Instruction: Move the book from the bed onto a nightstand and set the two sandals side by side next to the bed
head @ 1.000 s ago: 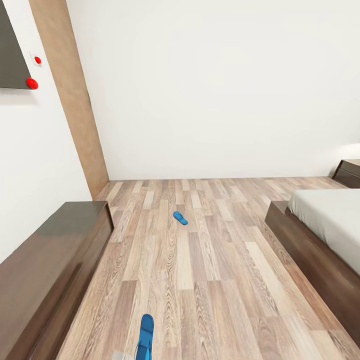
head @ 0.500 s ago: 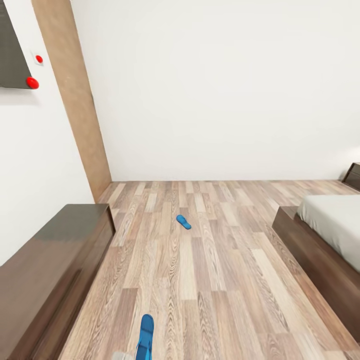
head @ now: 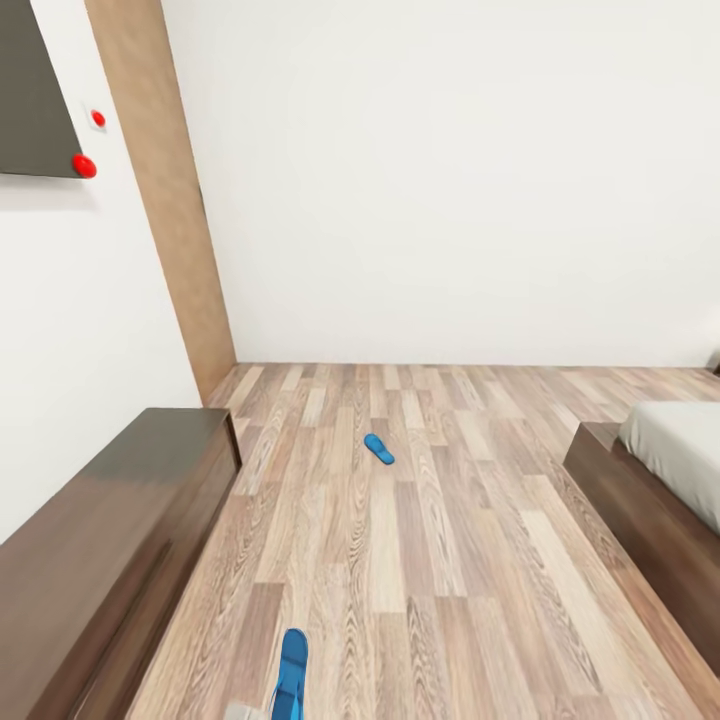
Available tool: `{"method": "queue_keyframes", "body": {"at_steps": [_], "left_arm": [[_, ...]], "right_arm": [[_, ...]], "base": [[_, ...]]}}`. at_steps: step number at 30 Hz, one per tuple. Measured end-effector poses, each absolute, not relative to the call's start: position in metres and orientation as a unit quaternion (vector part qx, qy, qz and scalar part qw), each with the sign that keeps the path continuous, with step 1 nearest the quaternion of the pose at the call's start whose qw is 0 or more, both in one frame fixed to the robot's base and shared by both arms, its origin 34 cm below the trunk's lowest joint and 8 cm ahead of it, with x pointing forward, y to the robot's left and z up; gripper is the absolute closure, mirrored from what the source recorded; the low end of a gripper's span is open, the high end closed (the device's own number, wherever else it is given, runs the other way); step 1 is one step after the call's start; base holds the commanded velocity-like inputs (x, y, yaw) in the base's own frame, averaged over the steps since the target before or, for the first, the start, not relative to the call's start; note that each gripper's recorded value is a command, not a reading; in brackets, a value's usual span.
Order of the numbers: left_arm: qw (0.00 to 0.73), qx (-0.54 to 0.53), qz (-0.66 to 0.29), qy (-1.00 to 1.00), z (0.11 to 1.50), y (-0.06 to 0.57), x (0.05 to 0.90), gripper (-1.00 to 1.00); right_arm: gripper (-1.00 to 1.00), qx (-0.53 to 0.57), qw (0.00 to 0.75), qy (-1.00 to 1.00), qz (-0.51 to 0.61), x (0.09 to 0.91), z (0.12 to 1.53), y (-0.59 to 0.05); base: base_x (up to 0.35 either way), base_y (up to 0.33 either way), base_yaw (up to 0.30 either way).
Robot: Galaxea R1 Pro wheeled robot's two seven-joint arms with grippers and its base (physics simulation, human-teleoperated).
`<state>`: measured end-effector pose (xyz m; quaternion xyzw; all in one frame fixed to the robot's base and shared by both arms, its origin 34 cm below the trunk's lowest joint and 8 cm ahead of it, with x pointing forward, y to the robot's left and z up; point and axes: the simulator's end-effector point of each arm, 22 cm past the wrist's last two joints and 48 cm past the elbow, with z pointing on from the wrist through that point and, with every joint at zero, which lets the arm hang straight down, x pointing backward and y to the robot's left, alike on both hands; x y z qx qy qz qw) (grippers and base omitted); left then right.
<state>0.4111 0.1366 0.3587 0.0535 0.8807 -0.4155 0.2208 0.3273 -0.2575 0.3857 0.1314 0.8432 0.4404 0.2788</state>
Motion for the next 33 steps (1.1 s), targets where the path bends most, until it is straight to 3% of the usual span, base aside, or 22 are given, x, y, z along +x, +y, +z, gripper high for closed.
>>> {"method": "queue_keyframes", "body": {"at_steps": [33], "left_arm": [[0.221, 0.054, -0.416, 0.881, 0.3587, 0.1357, 0.4109, 1.00]], "right_arm": [[-1.00, 0.132, 0.279, 0.843, 0.441, 0.3275, 0.3860, -0.2573]], "base": [[0.326, 0.000, 0.000]]}}
